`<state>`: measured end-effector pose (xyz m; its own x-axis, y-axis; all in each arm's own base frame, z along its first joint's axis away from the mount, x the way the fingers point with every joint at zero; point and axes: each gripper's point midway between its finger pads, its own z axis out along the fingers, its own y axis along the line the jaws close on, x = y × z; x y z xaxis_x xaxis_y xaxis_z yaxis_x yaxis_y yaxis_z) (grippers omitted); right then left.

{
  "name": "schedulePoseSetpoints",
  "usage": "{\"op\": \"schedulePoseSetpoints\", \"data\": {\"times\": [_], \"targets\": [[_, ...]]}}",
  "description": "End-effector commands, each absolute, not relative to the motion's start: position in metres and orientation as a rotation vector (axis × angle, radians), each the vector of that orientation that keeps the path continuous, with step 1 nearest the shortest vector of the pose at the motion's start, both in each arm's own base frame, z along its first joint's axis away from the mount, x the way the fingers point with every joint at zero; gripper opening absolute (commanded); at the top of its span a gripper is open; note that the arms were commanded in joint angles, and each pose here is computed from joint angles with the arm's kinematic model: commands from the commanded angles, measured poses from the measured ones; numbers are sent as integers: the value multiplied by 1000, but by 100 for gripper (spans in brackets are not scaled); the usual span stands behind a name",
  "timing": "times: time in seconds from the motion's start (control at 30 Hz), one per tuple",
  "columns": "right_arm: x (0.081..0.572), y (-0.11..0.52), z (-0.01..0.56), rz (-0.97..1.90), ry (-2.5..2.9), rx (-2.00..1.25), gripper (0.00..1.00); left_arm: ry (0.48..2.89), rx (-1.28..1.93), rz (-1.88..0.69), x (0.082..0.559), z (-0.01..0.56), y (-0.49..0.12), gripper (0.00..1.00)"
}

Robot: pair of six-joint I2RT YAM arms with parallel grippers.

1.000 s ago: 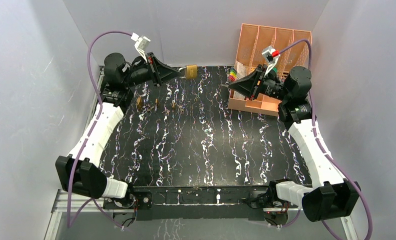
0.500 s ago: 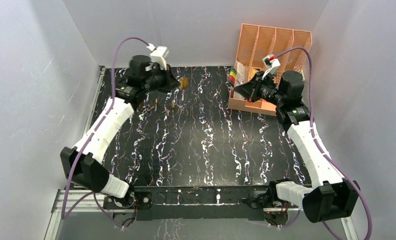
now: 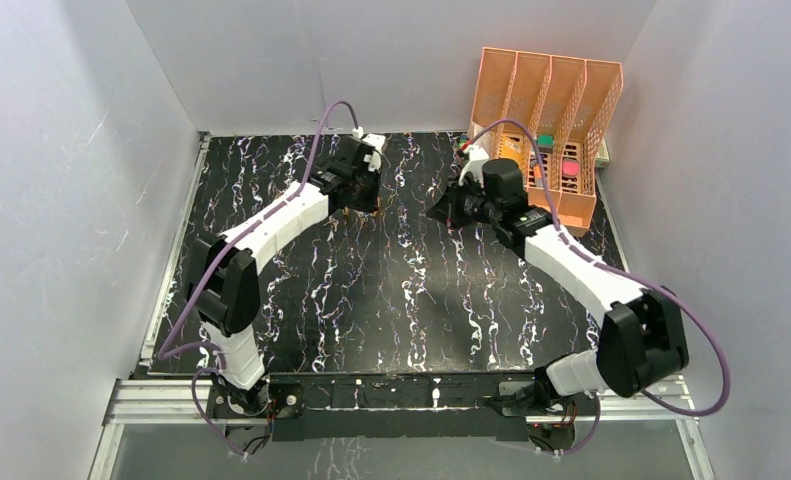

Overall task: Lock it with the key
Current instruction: Place the lock at the center of the board.

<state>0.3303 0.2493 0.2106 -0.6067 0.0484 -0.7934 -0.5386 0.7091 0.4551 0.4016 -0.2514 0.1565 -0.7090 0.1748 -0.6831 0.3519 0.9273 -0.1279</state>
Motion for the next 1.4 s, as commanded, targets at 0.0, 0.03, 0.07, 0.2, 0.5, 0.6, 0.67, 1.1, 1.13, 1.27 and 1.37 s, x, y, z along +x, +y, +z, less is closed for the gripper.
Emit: {"op": "schedulePoseSetpoints", "data": {"times": [0.0, 0.03, 0.07, 0.2, 0.5, 0.6, 0.67, 1.1, 1.13, 1.27, 1.37], "targets": [[353, 265, 218, 848, 1994, -347, 0, 2252, 299, -277, 425, 189, -253, 0], [356, 268, 211, 855, 2007, -339, 0, 2258, 300, -277, 427, 185, -255, 0], [358, 271, 205, 860, 2017, -333, 0, 2266, 303, -278, 429, 181, -257, 0], [372, 284, 180, 831, 2051, -329, 0, 2297, 304, -276, 434, 166, -262, 0], [417, 311, 145, 821, 2072, -330, 0, 2358, 317, -244, 446, 137, -268, 0], [429, 320, 139, 837, 2047, -332, 0, 2391, 322, -221, 448, 128, -269, 0], [435, 325, 135, 859, 2026, -333, 0, 2418, 316, -209, 448, 122, -269, 0], [461, 341, 100, 892, 1960, -284, 0, 2509, 254, -178, 450, 108, -270, 0], [462, 340, 97, 888, 1959, -276, 0, 2511, 252, -177, 451, 108, -270, 0], [464, 337, 88, 873, 1964, -254, 0, 2530, 244, -177, 450, 108, -270, 0], [463, 335, 83, 868, 1967, -240, 0, 2558, 246, -179, 448, 107, -270, 0]]}}
